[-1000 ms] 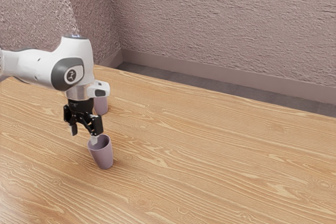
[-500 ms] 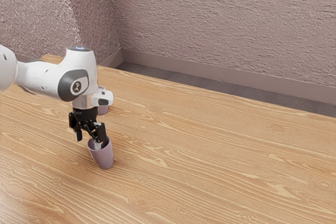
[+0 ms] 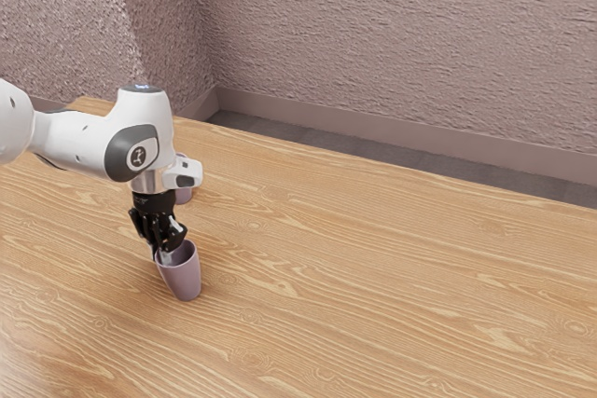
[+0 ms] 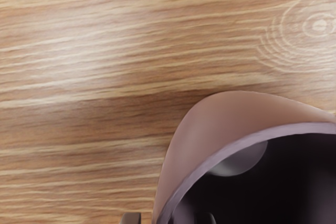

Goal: Place the right cup onto the left cup

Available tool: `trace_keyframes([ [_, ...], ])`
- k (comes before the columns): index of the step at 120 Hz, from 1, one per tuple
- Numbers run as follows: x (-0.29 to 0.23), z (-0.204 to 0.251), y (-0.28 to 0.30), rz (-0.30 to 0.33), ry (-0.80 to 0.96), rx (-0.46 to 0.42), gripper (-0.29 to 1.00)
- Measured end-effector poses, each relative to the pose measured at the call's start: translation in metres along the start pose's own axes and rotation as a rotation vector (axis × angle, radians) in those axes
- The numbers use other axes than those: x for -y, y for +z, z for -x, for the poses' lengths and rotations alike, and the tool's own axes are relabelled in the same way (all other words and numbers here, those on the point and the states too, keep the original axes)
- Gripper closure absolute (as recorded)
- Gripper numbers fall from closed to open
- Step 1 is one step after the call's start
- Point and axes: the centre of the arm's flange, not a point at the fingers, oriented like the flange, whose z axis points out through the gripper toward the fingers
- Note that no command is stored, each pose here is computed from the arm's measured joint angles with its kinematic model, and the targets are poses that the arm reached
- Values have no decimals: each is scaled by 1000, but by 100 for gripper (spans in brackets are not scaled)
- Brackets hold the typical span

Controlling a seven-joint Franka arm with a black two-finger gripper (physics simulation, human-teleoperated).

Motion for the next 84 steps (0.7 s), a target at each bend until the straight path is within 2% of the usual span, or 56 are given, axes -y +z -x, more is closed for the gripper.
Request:
trace_keyframes([
  [25, -3, -1, -1, 6, 3, -7, 74],
  [53, -4, 0, -8, 4, 5, -22, 77],
  [68, -6, 8, -42, -5, 6, -69, 78],
  [84, 5, -2, -130, -28, -7, -151, 78],
])
